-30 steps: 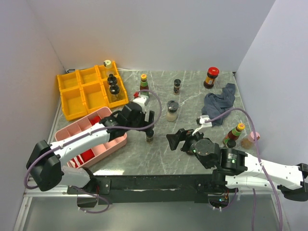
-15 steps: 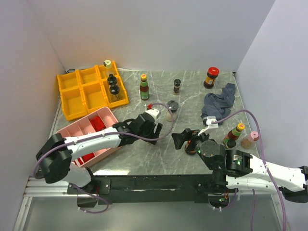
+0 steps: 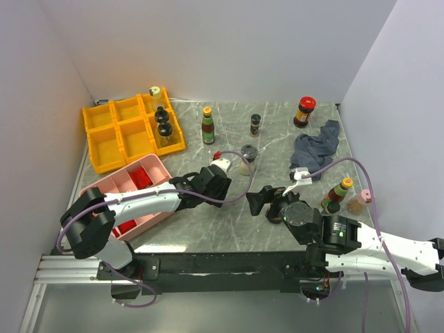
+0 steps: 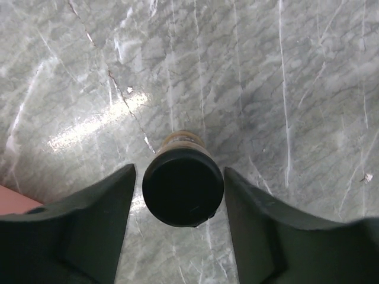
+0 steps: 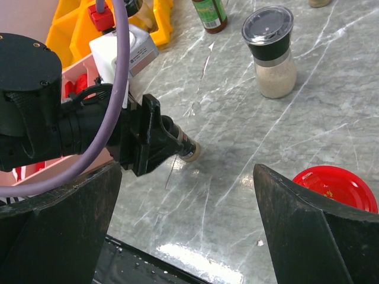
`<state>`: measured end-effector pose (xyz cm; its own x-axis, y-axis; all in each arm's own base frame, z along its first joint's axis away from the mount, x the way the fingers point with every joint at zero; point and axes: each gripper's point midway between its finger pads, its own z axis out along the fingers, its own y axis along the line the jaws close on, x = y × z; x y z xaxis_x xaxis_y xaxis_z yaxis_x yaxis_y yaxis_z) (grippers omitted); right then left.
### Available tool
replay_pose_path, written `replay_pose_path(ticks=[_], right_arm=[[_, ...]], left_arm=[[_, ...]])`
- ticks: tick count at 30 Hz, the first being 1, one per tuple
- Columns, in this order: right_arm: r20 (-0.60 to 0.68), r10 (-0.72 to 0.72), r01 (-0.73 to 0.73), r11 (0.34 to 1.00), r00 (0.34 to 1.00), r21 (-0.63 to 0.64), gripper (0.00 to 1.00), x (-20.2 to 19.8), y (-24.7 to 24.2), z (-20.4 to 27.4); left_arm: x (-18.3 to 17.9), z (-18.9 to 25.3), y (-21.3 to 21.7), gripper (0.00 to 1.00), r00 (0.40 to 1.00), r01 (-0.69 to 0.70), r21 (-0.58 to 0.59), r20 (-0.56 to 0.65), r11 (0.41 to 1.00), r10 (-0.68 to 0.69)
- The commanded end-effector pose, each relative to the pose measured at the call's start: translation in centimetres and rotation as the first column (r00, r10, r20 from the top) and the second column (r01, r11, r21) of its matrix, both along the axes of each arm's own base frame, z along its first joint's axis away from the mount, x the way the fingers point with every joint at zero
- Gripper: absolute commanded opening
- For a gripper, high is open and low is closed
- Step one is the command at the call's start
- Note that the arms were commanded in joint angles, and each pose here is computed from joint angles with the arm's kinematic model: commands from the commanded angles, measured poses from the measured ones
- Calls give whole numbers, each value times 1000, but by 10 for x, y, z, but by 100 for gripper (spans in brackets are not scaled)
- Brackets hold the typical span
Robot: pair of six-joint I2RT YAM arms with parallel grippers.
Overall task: Organize the condiment bottles
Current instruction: Pick up the bottle from the center of the board.
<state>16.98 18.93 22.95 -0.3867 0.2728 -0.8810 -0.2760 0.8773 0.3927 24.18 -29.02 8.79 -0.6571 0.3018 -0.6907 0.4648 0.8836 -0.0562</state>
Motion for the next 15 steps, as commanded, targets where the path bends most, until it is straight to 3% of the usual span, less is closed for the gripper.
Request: replay_pose_path(ticks=[1, 2, 3, 6, 9, 15], right_arm=[[8, -22, 22, 999, 1000, 46, 100, 2, -2, 8], [8, -22, 22, 999, 1000, 46, 100, 2, -2, 7], [8, -24, 24, 999, 1000, 47, 100, 2, -3, 8], [9, -26, 25, 998, 1000, 50, 100, 2, -4, 7], [10, -24, 24, 998, 1000, 56, 100, 2, -5, 7], [14, -22, 21, 998, 1000, 65, 100, 1, -5, 7]], left_arm=[[14, 20, -10, 59, 998, -26, -47, 60, 999, 29], [14, 22, -11, 55, 998, -29, -51, 62, 998, 32], [14, 23, -10, 41, 997, -33, -52, 62, 998, 36], [15, 29, -9, 18, 997, -55, -60, 59, 997, 59], [15, 41, -5, 1, 994, -84, -61, 61, 995, 88], [30, 85, 13, 1, 966, -207, -72, 146, 976, 216]])
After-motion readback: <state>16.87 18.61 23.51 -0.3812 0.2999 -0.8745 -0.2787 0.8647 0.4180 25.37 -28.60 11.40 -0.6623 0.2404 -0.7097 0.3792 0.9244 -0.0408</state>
